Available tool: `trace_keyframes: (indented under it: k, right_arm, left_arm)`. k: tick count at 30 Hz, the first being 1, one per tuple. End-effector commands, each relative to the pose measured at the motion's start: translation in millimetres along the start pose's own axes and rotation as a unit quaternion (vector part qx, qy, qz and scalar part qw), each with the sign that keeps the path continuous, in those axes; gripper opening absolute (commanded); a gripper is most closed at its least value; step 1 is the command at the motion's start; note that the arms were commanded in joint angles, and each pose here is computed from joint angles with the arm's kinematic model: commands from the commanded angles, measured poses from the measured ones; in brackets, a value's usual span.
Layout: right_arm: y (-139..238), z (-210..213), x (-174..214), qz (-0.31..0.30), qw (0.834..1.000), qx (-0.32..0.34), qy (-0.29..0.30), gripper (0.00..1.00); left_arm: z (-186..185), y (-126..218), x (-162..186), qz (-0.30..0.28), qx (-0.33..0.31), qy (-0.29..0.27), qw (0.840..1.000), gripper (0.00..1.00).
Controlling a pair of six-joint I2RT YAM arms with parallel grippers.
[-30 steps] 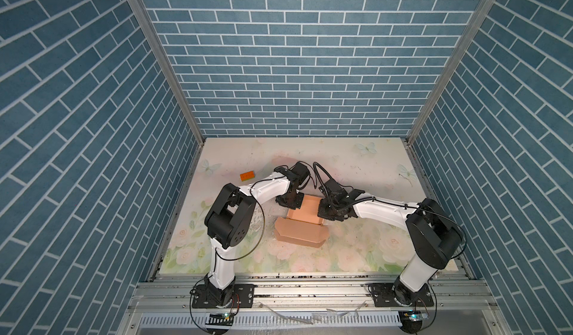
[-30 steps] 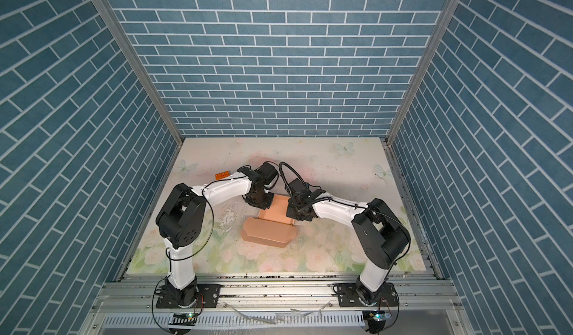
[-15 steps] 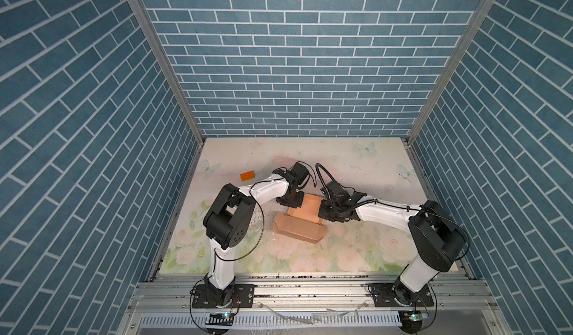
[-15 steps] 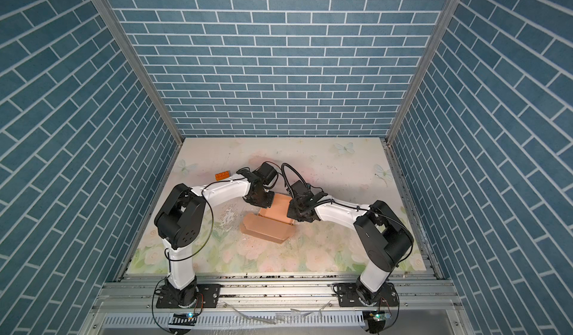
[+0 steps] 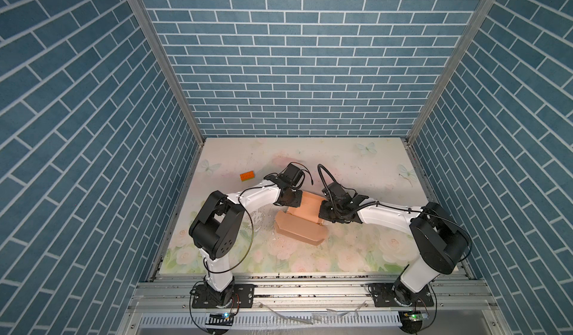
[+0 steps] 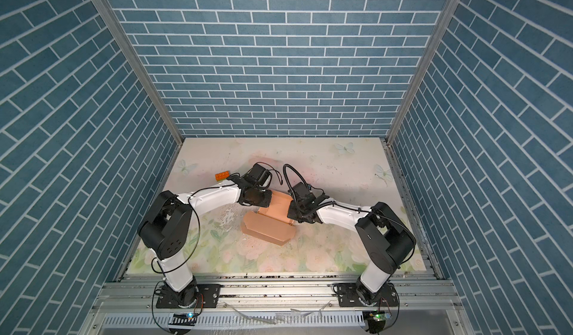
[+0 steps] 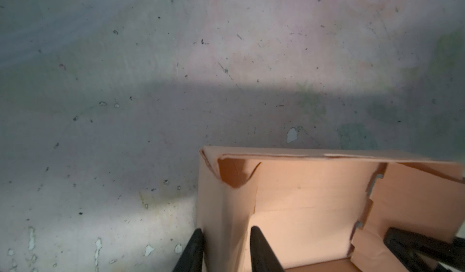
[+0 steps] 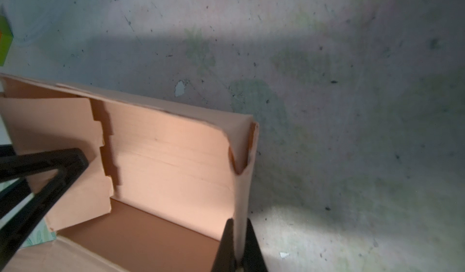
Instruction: Fold the paper box
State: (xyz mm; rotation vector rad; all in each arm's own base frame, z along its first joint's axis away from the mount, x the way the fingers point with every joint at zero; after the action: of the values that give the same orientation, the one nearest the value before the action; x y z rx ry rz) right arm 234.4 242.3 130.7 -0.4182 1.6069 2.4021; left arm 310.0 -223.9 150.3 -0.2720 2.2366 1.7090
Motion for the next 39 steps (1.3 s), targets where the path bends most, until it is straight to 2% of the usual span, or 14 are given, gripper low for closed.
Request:
trace_keyframes:
  k: [1, 5, 8, 13, 17, 26, 33, 39]
  right_arm:
    - [-7, 3, 8, 0.012, 1.000, -0.018, 0.010, 0.00]
    - [-9, 3, 9, 0.016, 1.000, -0.018, 0.012, 0.00]
    - [-10, 4, 8, 0.017, 1.000, -0.019, 0.015, 0.00]
    - [-10, 5, 7, 0.018, 0.999, -0.018, 0.023, 0.00]
    - [-10, 6, 7, 0.019, 0.999, -0.019, 0.028, 0.00]
    - [-10, 3, 9, 0.024, 0.999, -0.017, 0.034, 0.00]
    - [-9, 3, 9, 0.023, 0.999, -0.013, 0.038, 0.00]
    - [-9, 1, 10, 0.022, 0.999, -0.011, 0.040, 0.00]
  left_arm:
    - [-9, -4, -6, -0.015, 0.039, -0.007, 0.999, 0.34]
    - [-10, -7, -7, -0.020, 0.041, -0.008, 0.999, 0.34]
    - [-11, -9, -8, -0.021, 0.046, -0.010, 0.999, 0.40]
    - [-12, -11, -8, -0.019, 0.048, -0.024, 0.998, 0.42]
    - [-10, -14, -8, -0.016, 0.039, -0.036, 0.998, 0.39]
    - [-8, -21, -11, -0.010, 0.003, -0.049, 0.999, 0.17]
    - [0, -15, -9, -0.007, -0.090, -0.054, 0.994, 0.14]
    - [4, -15, 0, -0.015, -0.122, -0.063, 0.990, 0.15]
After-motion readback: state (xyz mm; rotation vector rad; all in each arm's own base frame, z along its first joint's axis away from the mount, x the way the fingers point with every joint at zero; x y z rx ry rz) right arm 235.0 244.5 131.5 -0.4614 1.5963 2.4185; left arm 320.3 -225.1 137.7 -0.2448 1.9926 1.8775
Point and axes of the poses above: each gripper's point midway between its finger pads, its own y axis back along the fingers, its own z axis along the line the jaws close on, x = y × z, the point moved 10 cm from there along y, back along the fingers, and after that the axes turned 9 degrees about y, right-handed, at the moved point
